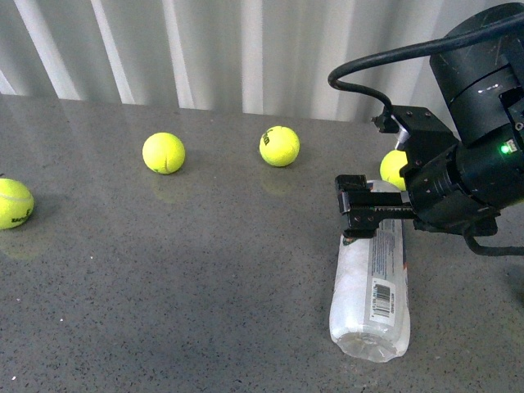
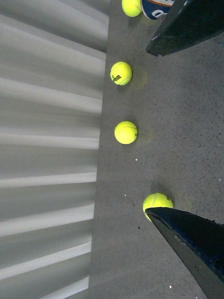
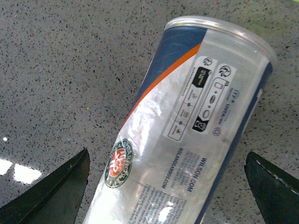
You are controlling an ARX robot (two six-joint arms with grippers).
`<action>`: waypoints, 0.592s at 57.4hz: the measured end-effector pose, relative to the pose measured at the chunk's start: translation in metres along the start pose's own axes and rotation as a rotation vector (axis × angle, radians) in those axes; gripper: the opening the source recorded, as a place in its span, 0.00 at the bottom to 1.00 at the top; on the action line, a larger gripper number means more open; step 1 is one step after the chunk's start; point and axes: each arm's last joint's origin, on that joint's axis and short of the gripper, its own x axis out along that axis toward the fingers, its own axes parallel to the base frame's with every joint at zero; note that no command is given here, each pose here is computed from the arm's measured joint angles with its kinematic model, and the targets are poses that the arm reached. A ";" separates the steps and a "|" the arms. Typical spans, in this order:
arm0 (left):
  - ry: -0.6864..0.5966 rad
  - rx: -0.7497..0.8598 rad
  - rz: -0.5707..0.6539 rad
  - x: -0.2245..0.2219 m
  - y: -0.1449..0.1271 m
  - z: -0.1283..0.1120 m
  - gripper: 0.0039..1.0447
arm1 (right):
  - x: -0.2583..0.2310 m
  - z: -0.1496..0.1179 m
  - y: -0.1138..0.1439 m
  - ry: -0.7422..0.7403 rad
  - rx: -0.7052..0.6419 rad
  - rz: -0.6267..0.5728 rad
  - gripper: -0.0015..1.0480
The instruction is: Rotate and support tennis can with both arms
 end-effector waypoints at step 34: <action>0.000 0.000 0.000 0.000 0.000 0.000 0.94 | 0.013 -0.011 0.001 0.004 -0.004 -0.056 0.69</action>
